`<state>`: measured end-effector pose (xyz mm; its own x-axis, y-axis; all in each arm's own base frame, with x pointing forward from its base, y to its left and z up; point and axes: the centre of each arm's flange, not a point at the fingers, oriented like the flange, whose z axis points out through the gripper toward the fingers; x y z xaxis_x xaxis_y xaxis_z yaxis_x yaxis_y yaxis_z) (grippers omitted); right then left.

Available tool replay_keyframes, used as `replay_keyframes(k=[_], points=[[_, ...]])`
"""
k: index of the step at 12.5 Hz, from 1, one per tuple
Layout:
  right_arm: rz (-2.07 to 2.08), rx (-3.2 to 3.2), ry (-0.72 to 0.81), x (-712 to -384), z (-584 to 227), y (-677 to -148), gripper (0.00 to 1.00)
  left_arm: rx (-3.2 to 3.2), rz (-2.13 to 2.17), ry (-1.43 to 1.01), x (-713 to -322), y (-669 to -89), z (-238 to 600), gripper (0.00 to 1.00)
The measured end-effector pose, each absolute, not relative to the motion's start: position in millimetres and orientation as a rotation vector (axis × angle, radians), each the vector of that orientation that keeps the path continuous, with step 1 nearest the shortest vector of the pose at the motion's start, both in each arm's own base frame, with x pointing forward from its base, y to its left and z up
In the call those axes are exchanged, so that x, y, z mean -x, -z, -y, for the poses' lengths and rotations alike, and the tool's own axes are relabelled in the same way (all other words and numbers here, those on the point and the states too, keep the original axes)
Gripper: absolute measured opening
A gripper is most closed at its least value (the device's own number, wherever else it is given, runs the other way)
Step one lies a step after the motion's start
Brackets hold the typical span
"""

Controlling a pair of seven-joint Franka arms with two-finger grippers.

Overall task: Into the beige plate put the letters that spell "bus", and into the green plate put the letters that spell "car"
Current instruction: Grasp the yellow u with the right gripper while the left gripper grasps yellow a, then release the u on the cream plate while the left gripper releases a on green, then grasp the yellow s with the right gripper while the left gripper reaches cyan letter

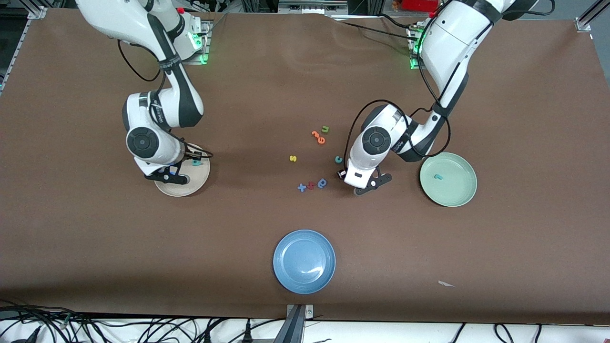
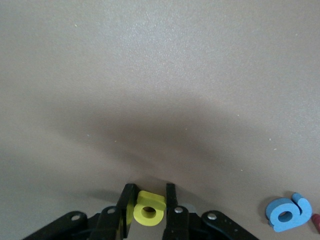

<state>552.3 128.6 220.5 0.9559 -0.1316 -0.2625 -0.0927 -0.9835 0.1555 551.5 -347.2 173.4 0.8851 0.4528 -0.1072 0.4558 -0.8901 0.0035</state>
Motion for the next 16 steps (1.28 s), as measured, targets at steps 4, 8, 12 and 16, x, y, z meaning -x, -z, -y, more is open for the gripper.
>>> replay_keyframes(k=[4,8,12,16], points=[[0.154,-2.963,0.448,-554.1,-109.2,-208.6,0.55,-3.077,-0.720,0.205,-578.5,-201.9,300.7,0.30],[0.178,-2.982,0.439,-548.6,-163.3,-226.7,0.99,-3.131,-0.624,0.266,-609.7,-253.6,208.3,0.30],[0.592,-2.983,0.316,-524.5,-300.9,-272.5,0.99,-3.156,-0.412,0.426,-614.0,-242.0,124.1,0.30],[0.943,-2.925,0.235,-524.7,-362.8,-271.9,0.93,-3.133,-0.267,0.501,-609.6,-223.5,69.5,0.30]])
